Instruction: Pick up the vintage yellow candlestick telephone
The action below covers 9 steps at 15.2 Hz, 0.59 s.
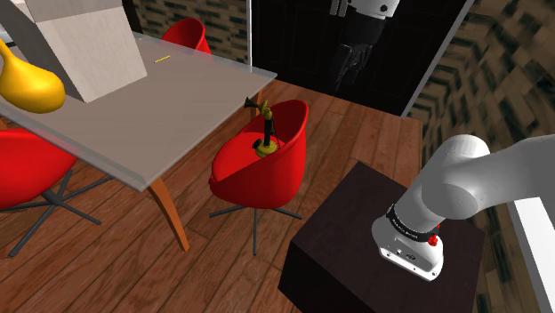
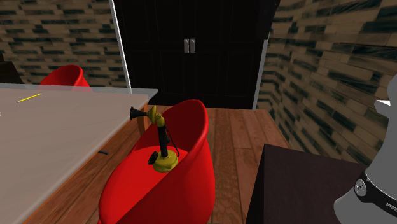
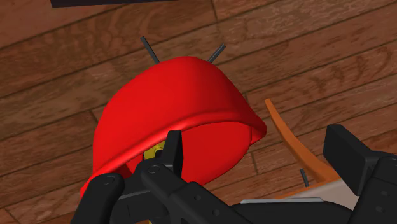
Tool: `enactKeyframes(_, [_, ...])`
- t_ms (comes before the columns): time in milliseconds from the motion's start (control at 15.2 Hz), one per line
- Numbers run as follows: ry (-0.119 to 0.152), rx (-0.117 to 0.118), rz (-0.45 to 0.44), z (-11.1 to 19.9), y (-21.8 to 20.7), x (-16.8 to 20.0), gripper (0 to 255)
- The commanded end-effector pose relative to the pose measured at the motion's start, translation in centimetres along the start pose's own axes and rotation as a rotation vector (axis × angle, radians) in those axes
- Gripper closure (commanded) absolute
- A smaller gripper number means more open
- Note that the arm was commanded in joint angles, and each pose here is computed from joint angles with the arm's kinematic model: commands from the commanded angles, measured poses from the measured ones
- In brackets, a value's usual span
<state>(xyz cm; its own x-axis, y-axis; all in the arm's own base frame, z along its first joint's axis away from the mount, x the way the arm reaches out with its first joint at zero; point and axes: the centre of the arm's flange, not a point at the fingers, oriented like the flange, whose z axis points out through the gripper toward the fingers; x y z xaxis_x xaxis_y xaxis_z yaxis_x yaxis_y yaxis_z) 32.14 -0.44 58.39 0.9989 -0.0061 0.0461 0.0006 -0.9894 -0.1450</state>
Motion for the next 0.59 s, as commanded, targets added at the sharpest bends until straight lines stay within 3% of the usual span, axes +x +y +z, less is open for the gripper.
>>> enactKeyframes(0, [0.0,0.0,0.0,0.0,0.0,0.0,0])
enactKeyframes(528, [-0.01,-0.012,0.13,6.5,1.8,8.2,0])
